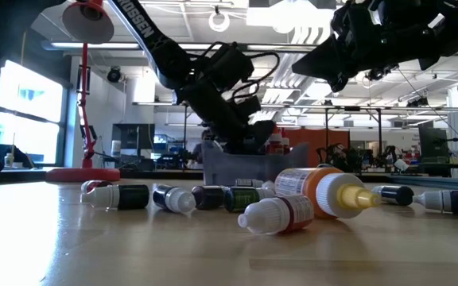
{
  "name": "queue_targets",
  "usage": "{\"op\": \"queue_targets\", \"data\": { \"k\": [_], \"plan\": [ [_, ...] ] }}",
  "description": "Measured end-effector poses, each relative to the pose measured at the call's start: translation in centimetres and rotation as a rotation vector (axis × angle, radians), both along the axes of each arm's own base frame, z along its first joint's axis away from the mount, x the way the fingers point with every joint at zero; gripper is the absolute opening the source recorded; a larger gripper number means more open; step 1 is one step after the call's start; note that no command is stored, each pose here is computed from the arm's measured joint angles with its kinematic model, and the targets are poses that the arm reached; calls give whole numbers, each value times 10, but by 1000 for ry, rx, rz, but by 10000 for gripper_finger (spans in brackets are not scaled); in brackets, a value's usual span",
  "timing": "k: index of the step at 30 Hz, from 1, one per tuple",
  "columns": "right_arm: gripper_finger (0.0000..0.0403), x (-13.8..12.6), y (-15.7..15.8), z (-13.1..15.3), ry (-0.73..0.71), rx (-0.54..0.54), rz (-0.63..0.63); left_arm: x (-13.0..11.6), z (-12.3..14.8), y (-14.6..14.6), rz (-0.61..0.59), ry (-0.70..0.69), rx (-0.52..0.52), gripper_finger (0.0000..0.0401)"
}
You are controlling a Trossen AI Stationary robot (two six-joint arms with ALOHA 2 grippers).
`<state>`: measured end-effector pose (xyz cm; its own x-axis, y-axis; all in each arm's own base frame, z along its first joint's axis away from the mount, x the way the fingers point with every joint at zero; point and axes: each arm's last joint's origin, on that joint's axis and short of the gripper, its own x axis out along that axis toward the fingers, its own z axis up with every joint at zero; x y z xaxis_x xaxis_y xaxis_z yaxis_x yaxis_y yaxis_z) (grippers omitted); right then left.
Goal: Pick & Place food coloring
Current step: Adjust the large food coloring bottles in the black bin
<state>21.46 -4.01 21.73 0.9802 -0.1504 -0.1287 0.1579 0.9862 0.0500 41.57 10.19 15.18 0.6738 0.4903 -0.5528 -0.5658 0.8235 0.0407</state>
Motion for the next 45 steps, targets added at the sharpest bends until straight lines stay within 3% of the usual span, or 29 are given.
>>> {"op": "queue_targets", "data": {
  "k": [4,10,22,33,45],
  "plan": [
    [1,0,0,0,3,0,0,-2,14,-12,-20,-7,-7,0],
    [1,0,0,0,2,-1,-3,-2,13,-28,-48,26,-24,0],
    [2,0,0,0,-2,-1,-4,2,18,-25,-93,-51,-51,0],
    [1,0,0,0,-2,-2,-4,7,-8,-25,-97,-33,-126,0],
    [1,0,0,1,-7,-3,-4,11,-2,-20,-119,-63,-137,0]
  ]
}}
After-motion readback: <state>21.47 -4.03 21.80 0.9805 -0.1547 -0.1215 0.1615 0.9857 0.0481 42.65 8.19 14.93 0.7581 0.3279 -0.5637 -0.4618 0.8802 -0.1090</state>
